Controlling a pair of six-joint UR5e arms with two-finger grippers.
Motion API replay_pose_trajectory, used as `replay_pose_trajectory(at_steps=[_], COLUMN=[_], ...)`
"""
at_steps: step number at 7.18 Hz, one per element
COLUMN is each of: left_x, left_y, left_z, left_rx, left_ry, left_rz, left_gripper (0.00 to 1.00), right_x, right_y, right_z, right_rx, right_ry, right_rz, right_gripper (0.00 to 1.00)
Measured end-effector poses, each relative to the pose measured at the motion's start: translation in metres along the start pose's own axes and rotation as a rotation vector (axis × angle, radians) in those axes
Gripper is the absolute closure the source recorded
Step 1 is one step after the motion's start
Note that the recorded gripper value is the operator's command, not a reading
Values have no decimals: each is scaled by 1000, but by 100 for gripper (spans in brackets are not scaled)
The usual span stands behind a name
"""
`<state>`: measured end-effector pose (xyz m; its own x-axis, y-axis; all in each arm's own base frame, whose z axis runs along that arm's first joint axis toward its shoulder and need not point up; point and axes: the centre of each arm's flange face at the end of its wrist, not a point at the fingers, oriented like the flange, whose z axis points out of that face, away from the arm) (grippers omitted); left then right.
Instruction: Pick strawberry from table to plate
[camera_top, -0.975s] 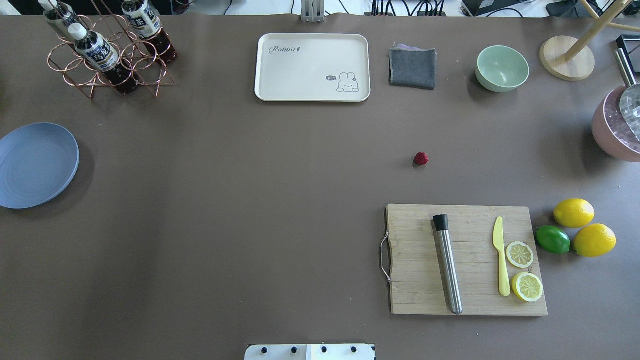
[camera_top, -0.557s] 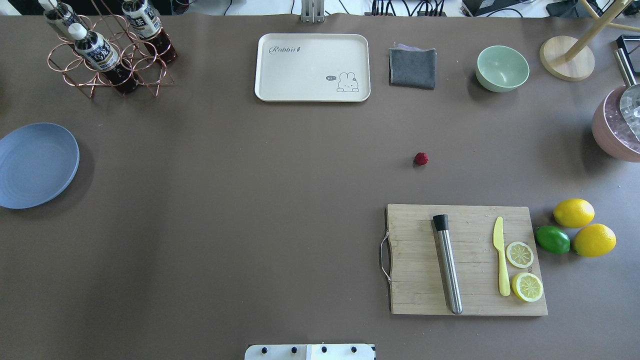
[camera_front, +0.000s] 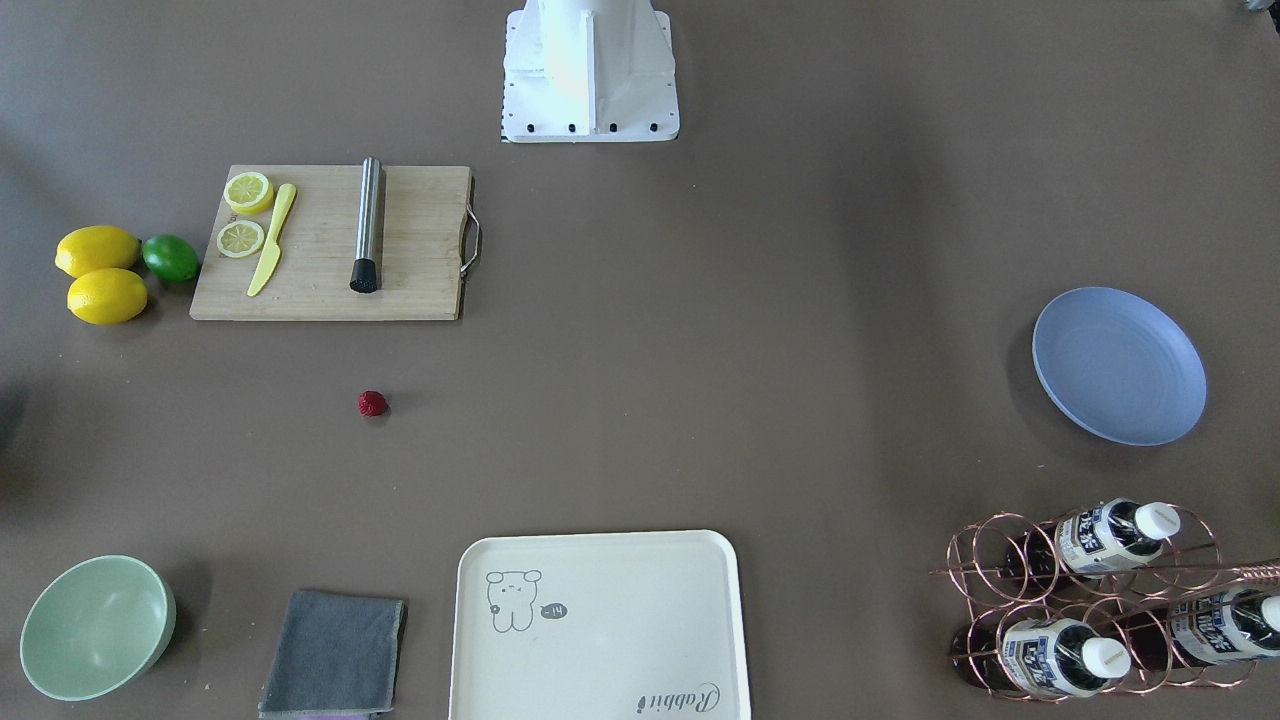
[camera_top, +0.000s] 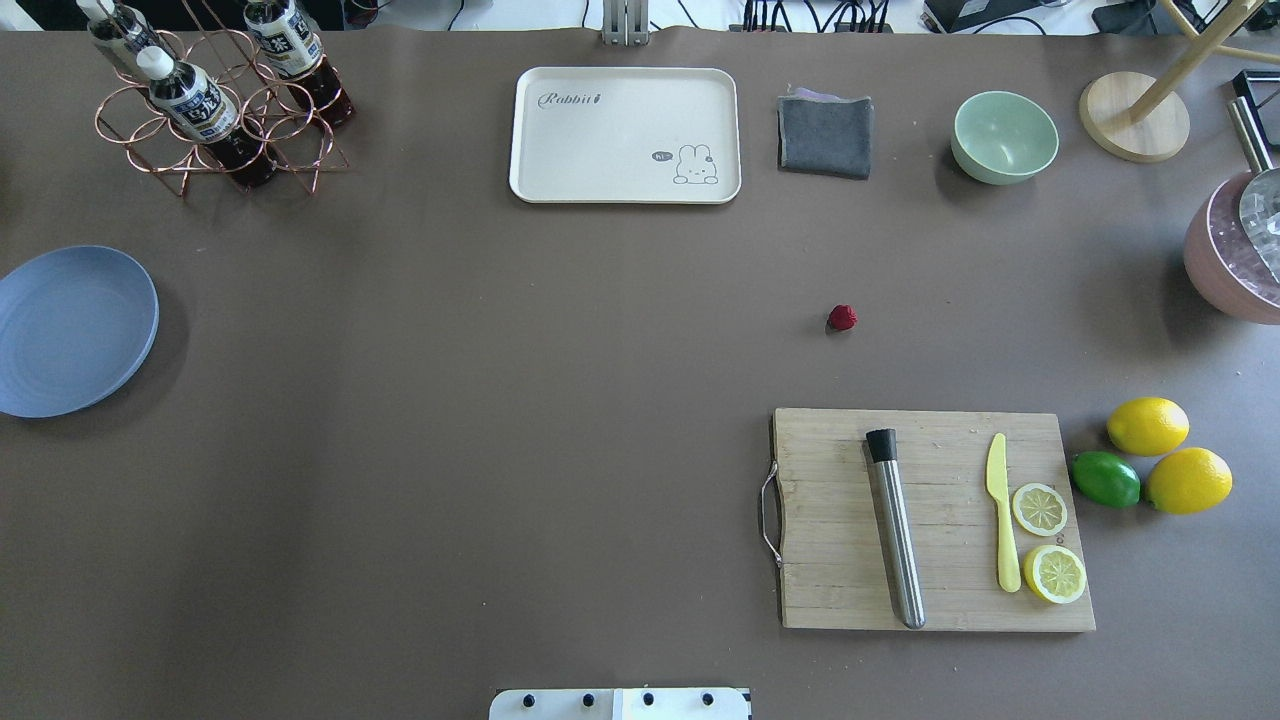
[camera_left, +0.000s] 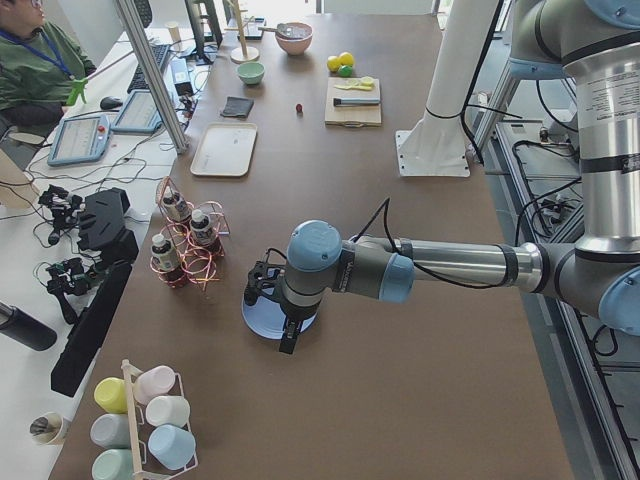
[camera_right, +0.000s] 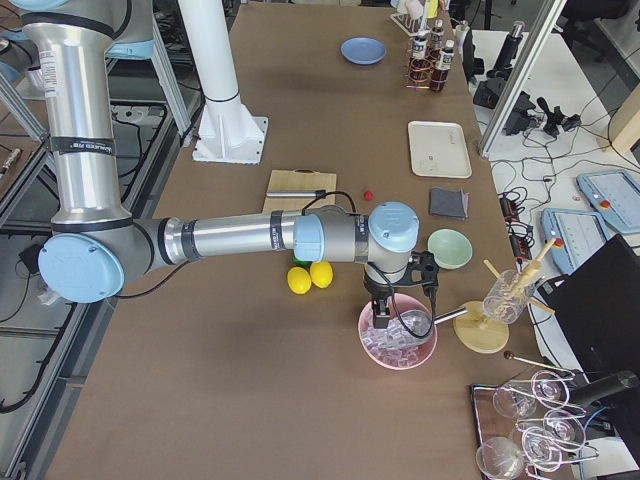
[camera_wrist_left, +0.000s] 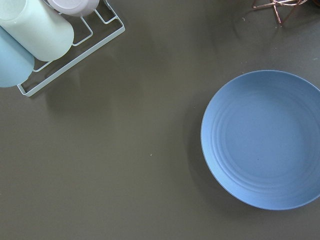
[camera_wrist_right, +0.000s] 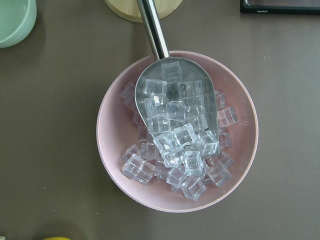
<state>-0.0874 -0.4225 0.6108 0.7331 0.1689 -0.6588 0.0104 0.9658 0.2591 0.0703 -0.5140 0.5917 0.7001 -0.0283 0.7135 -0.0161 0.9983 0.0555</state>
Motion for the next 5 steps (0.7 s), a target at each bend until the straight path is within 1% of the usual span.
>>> replay_pose_trajectory(at_steps=[5], left_x=[0], left_y=[0], left_z=[0], left_rx=[0], left_ry=[1], left_rz=[0], left_gripper=[2], right_x=[1], right_y=[1], right_z=[1], right_rx=[-2], right_ry=[0], right_rz=[2], right_gripper=[0])
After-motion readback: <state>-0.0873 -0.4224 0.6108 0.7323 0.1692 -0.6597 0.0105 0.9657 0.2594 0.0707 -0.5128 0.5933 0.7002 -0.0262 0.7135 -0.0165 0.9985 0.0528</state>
